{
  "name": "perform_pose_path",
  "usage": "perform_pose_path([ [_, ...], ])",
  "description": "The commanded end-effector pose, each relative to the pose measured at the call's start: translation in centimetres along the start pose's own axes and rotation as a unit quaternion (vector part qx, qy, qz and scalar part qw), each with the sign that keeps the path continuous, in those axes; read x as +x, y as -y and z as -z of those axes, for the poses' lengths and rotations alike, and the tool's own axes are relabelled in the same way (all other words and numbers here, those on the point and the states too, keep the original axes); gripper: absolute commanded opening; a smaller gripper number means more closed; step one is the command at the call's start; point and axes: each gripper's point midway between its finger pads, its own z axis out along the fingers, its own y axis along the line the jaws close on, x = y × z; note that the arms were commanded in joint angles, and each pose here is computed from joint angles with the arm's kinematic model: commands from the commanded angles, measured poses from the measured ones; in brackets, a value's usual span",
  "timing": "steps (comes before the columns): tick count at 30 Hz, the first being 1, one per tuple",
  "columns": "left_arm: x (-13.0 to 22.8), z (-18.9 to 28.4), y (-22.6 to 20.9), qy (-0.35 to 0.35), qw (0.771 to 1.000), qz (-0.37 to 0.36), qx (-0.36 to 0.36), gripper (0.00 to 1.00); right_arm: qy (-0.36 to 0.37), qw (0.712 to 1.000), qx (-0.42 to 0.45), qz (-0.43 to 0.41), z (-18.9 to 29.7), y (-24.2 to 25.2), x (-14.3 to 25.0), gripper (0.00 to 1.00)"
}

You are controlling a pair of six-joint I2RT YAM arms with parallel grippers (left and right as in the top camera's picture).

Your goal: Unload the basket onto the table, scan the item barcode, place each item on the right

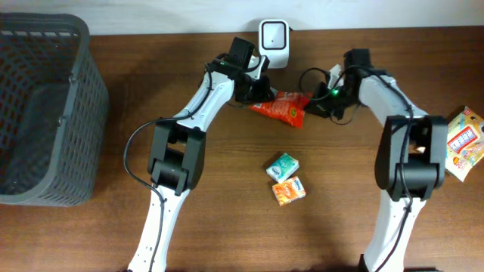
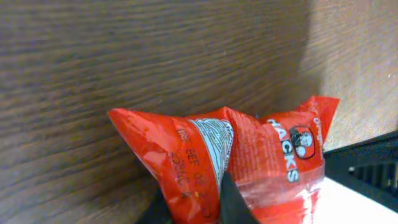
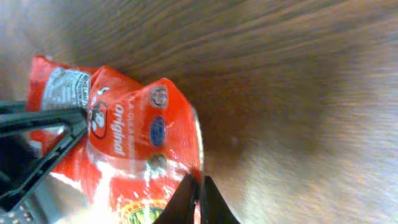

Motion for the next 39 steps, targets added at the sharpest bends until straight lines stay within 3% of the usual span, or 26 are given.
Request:
perform_pose_path([
  [1,2.7,-1.1,-3.8,-0.041,0.997,0.03,-0.062,0.0,0.025,0.998,0.031,0.039,4.6,-0.5,-1.1,0.13],
  [4,0.5,4.3,-3.9,-0.006,0.992,0.009,-0.127,0.0,0.043,0.991,0.121,0.029,8.5,0.8,-0.9,0.14],
  [7,-1.3,12.6,-6.0,0.046,0.954,-0.016,-0.297,0.0,0.059,0.978,0.201,0.025,12.4,1.7,-0.2,0.25],
  [9,-1.8,18.0,-7.2,0.077,0.911,-0.022,-0.405,0.0,0.066,0.972,0.222,0.025,13.8,1.8,0.1,0.25],
  [10,-2.0,21.4,-7.7,0.095,0.877,-0.024,-0.47,0.0,0.068,0.972,0.225,0.025,14.1,1.7,0.2,0.24],
  [13,-2.2,28.3,-8.2,0.131,0.796,-0.028,-0.591,0.0,0.067,0.972,0.225,0.025,14.4,1.5,0.5,0.23],
  [15,-2.3,30.5,-8.5,0.141,0.756,-0.032,-0.639,0.0,0.058,0.971,0.229,0.041,14.4,1.6,0.7,0.2],
  [20,-2.2,29.8,-9.4,0.127,0.744,-0.041,-0.655,0.0,0.047,0.959,0.278,0.038,15.7,3.3,1.4,0.18],
  [22,-2.0,29.0,-10.5,0.109,0.728,-0.048,-0.675,0.0,0.045,0.948,0.313,0.031,17.4,4.0,1.7,0.18],
  [29,0.3,21.7,-12.2,0.012,0.726,-0.1,-0.681,0.04,0.065,0.933,0.353,0.032,23.8,1.8,2.5,0.23],
  [33,2.7,14.8,-9.8,-0.031,0.778,-0.132,-0.613,0.08,0.097,0.933,0.343,0.041,27.4,-0.8,2.9,0.25],
  [34,3.2,13.3,-8.8,-0.037,0.795,-0.137,-0.589,0.1,0.108,0.934,0.338,0.045,28.0,-1.3,3.0,0.33],
  [36,4.4,10.3,-6.5,-0.048,0.834,-0.144,-0.53,0.38,0.128,0.933,0.332,0.051,29.1,-2.1,3.1,0.46],
  [37,5.0,8.9,-5.2,-0.054,0.85,-0.149,-0.503,0.47,0.137,0.933,0.33,0.054,29.7,-2.5,3.3,0.52],
  [39,5.8,7.2,-3.0,-0.06,0.867,-0.161,-0.467,0.49,0.151,0.932,0.326,0.057,30.6,-3.0,3.8,0.56],
])
